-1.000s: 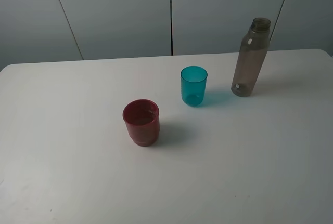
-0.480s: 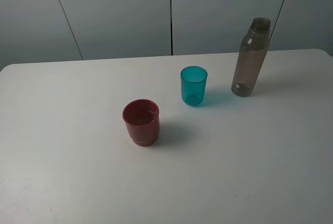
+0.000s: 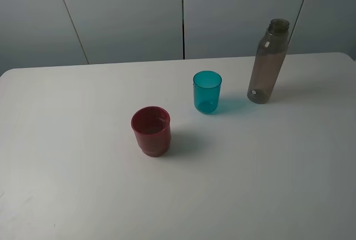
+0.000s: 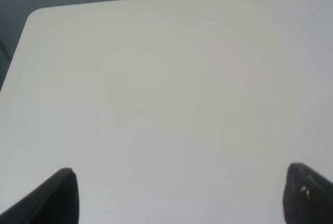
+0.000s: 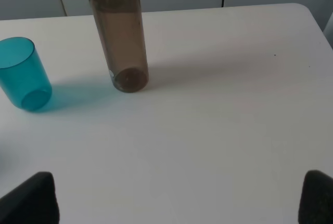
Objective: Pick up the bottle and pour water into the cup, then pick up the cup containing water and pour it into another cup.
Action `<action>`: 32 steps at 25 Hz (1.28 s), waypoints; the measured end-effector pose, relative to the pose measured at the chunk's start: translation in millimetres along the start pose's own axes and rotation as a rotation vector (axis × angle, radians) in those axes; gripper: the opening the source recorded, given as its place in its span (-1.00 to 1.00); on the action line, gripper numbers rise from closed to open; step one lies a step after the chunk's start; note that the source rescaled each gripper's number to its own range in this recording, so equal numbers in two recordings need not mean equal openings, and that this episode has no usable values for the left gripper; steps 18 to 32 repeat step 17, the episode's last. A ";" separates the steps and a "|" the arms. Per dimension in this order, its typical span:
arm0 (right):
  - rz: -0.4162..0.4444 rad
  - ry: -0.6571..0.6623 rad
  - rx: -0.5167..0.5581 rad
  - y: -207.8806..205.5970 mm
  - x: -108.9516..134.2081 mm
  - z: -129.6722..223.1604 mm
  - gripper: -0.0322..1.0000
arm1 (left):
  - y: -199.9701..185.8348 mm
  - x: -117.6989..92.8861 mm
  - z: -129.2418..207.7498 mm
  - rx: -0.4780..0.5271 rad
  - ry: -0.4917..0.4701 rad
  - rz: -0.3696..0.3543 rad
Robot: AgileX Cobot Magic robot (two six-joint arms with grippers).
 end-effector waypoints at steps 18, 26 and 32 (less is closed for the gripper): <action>0.000 -0.006 0.000 0.0 0.0 0.0 1.00 | 0.0 0.0 0.0 0.000 0.000 0.000; 0.000 -0.006 0.000 0.0 0.0 0.0 1.00 | 0.0 0.0 0.0 0.000 0.000 0.000; 0.000 -0.006 0.000 0.0 0.0 0.0 1.00 | 0.0 0.0 0.0 0.000 0.000 0.000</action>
Point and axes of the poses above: a point on each arm's last joint axis where the gripper is mounted, y pointing out along that axis toward the gripper, x along the wrist's bending axis when the last joint is at zero, z = x × y, the point moved 2 cm from there along y, pointing out along that axis toward the gripper, and after that the axes turned 10 degrees about -y, right-handed, at the moved point
